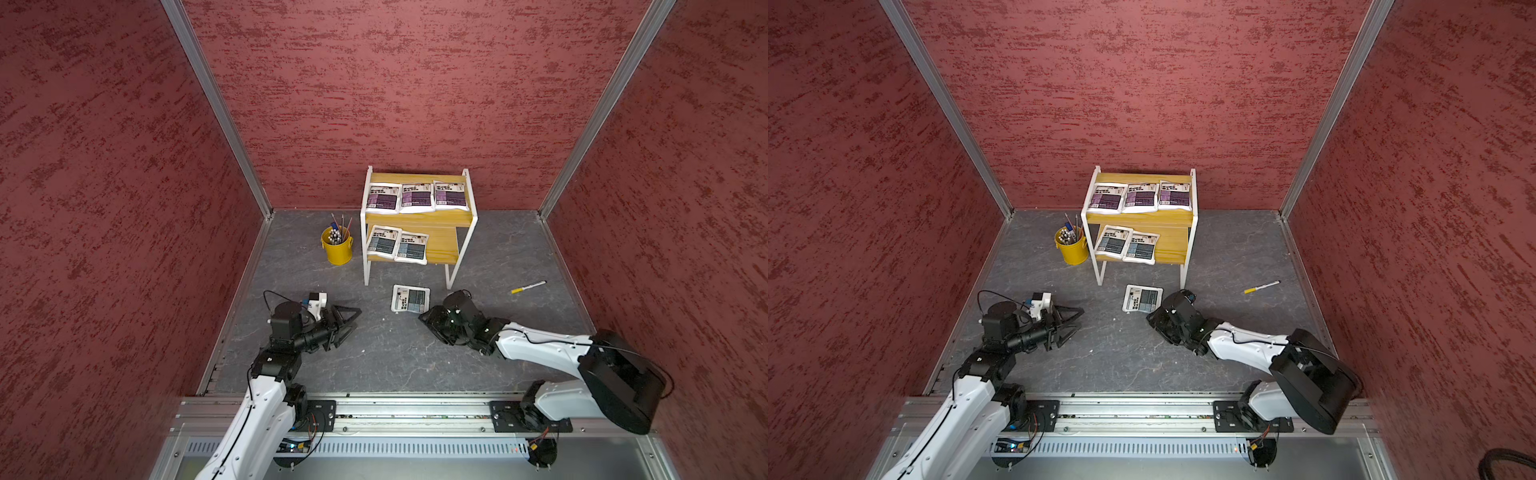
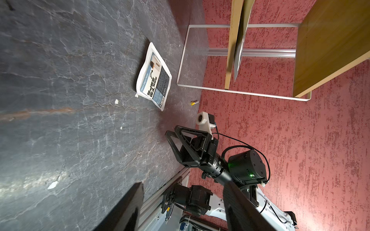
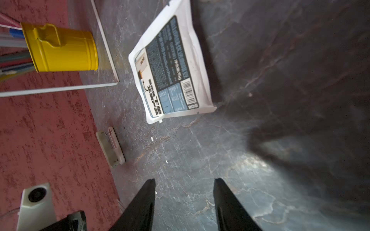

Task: Place the bagged coffee beans on the shelf by color
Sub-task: Move the bagged coffee beans to the center of the board.

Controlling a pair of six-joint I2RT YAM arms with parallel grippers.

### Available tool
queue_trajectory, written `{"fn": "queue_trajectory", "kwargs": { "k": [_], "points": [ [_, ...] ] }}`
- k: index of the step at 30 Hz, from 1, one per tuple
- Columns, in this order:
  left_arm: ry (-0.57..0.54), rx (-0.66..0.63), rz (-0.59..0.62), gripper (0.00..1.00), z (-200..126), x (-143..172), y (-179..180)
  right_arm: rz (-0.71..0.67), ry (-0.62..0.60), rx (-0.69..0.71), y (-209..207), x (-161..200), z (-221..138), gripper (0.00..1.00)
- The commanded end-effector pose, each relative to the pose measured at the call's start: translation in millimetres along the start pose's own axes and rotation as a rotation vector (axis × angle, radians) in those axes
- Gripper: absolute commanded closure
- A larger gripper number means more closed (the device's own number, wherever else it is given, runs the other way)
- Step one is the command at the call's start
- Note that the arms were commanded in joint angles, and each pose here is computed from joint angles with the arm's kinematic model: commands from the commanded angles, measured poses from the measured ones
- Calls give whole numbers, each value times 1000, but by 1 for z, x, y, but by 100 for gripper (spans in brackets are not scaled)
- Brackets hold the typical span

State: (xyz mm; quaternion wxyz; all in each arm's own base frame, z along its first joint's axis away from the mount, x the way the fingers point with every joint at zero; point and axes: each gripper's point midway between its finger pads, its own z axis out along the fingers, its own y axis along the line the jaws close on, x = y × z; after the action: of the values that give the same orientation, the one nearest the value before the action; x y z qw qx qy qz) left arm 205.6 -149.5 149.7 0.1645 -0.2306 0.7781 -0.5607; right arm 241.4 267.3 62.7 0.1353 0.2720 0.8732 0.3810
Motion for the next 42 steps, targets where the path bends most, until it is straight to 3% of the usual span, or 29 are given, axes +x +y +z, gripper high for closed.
{"fn": "queue_trajectory", "kwargs": {
  "k": [1, 12, 22, 42],
  "points": [
    [-10, -11, 18, 31, -1, 0, 3, 183, -19, -137, 24, -5, 8, 48],
    [-12, -49, 29, 30, -8, 3, 4, 408, -126, -97, -17, -21, 41, 45],
    [-22, -71, 51, 29, -14, 1, -1, 519, -191, -13, -57, -26, 49, 49],
    [-18, -86, 51, 29, -15, 2, 2, 577, -264, 70, -90, -36, 60, 60]
  ]
}}
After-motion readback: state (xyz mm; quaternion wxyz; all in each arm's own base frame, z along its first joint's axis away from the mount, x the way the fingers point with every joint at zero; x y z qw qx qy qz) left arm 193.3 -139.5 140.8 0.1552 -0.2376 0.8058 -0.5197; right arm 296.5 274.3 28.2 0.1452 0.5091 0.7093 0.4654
